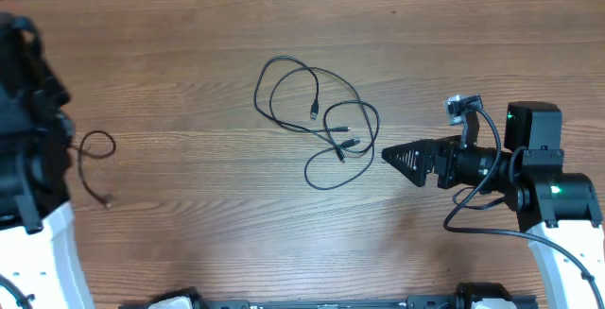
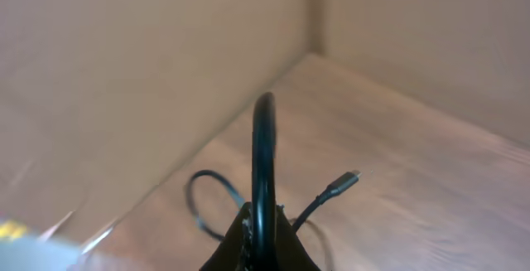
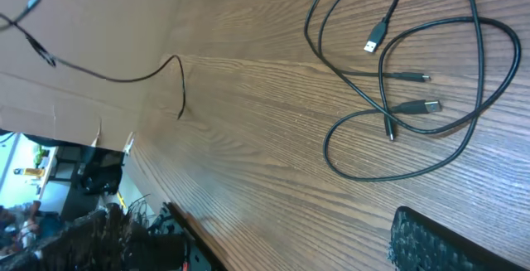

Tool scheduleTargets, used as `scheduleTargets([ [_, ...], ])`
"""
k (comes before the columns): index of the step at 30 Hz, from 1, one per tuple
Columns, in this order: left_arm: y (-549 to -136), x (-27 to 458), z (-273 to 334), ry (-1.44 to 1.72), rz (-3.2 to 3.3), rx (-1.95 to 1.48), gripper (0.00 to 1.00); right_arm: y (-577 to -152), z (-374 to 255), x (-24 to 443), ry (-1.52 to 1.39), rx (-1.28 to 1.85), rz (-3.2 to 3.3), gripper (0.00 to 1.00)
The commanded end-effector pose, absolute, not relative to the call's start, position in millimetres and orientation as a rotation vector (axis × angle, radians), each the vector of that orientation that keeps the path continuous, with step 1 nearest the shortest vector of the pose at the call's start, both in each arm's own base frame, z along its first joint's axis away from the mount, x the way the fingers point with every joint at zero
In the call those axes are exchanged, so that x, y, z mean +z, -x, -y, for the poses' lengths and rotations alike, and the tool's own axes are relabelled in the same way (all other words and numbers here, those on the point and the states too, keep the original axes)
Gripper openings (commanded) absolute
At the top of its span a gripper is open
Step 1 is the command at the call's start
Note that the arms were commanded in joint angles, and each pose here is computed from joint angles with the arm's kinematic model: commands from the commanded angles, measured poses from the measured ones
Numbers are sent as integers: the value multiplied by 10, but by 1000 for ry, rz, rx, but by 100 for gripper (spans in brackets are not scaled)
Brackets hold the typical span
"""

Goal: Untangle cables

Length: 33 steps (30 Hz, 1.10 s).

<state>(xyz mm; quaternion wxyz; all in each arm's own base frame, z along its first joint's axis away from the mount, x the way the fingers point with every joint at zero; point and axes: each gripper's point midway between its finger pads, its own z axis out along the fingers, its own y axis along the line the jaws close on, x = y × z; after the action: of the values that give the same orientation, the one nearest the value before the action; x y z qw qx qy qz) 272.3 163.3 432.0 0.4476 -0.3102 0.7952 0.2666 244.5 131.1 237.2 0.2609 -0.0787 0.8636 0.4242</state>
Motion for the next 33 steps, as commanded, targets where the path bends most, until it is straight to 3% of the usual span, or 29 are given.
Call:
scheduleTargets([
  [1,-2363,4346,-2014,980,-1889,738,4,-2469,-1313,2460,236,1129,-2314,100],
  [9,-1842,4322,-2513,1238,-1781,836,4,-2478,-1313,2466,238,1127,-2309,100],
  [20,-1428,4373,-2919,1387,-1672,963,4,-2486,-1313,2471,241,1125,-2304,100],
  [33,-1918,3634,-3072,1428,-1940,738,4,-2491,-1305,2461,237,1117,-2309,100],
])
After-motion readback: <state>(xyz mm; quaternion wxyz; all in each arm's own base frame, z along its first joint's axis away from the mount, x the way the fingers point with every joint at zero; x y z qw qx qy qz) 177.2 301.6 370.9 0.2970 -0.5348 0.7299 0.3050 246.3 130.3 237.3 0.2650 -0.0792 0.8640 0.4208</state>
